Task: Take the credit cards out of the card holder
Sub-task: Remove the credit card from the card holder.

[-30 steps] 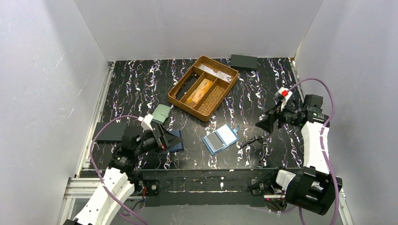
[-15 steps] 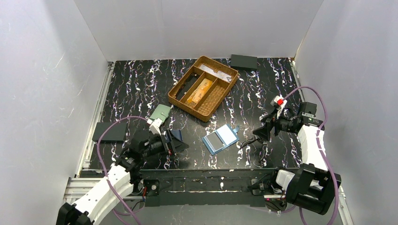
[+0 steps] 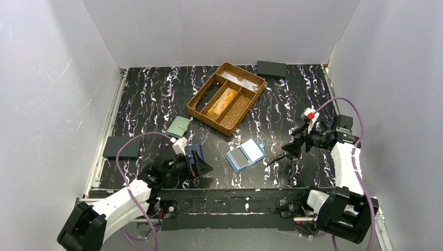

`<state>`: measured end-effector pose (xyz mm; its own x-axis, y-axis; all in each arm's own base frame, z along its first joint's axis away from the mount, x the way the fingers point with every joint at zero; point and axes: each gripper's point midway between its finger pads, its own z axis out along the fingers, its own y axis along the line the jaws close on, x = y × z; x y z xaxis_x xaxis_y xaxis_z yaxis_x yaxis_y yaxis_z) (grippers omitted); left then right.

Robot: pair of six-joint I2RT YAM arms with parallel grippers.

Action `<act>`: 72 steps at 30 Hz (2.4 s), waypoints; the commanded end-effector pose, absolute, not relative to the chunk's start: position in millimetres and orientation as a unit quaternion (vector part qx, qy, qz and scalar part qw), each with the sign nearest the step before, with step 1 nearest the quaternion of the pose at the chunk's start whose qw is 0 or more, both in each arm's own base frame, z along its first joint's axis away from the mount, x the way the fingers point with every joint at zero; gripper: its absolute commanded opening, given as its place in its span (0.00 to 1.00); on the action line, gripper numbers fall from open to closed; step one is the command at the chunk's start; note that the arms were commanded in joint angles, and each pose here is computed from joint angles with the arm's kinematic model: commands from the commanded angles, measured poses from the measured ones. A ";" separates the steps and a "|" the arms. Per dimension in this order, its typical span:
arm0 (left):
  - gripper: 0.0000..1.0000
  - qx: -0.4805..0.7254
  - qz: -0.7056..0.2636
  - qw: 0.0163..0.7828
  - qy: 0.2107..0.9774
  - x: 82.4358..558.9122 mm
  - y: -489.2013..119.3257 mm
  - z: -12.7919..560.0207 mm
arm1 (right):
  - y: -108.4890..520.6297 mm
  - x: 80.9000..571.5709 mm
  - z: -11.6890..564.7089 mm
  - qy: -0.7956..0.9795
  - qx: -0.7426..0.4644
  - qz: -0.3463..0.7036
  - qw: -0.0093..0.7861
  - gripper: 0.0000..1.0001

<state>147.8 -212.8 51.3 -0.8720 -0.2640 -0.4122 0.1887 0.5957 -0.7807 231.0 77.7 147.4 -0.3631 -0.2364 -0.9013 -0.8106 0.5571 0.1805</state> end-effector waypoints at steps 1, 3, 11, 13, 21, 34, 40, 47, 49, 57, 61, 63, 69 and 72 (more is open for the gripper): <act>0.98 0.042 -0.445 0.348 0.824 173.6 -219.9 96.8 | 77.4 233.2 150.4 0.752 -0.358 0.307 0.461 0.98; 0.98 0.064 -0.392 0.391 0.830 184.5 -208.2 104.8 | 77.1 233.4 150.3 0.752 -0.358 0.305 0.462 0.98; 0.98 0.040 -0.287 0.415 0.863 199.7 -177.1 85.4 | 75.4 235.6 150.0 0.754 -0.356 0.301 0.463 0.98; 0.98 0.038 -0.283 0.406 0.868 200.2 -178.2 81.4 | 75.4 235.9 151.0 0.753 -0.357 0.300 0.464 0.98; 0.98 0.039 -0.261 0.370 0.891 205.3 -183.3 68.2 | 75.8 234.3 152.8 0.751 -0.359 0.296 0.469 0.98; 0.98 0.018 -0.251 0.396 0.883 207.8 -173.0 71.5 | 76.6 233.1 155.1 0.748 -0.362 0.294 0.472 0.98; 0.98 0.016 -0.251 0.397 0.883 207.4 -172.1 71.3 | 76.6 233.1 155.3 0.747 -0.363 0.294 0.473 0.98; 0.98 0.014 -0.252 0.398 0.882 207.1 -171.8 71.3 | 76.6 233.2 155.1 0.748 -0.363 0.295 0.472 0.98; 0.98 0.013 -0.252 0.398 0.882 207.0 -171.5 70.9 | 76.7 233.2 155.3 0.747 -0.363 0.294 0.473 0.98; 0.98 0.013 -0.265 0.400 0.877 205.1 -174.1 73.5 | 81.1 229.1 158.8 0.737 -0.370 0.306 0.475 0.98; 0.98 -0.013 -0.238 0.388 0.890 203.5 -162.7 71.0 | 88.7 225.0 163.2 0.724 -0.386 0.318 0.475 0.98; 0.98 0.004 -0.280 0.391 0.877 200.4 -176.5 86.1 | 100.8 222.7 163.8 0.721 -0.409 0.324 0.455 0.98; 0.98 0.007 -0.440 0.333 0.834 175.4 -234.1 129.7 | 173.5 204.2 148.1 0.702 -0.529 0.318 0.355 0.98; 0.98 -0.003 -0.479 0.316 0.819 167.1 -262.8 140.9 | 198.2 202.4 141.6 0.705 -0.522 0.357 0.320 0.93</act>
<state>180.6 -218.5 103.7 -0.7592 -0.2624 -0.5956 0.2767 0.6982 -0.6602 187.8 178.9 140.4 -0.1919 -0.4961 -0.8468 -0.9779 0.1699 0.1221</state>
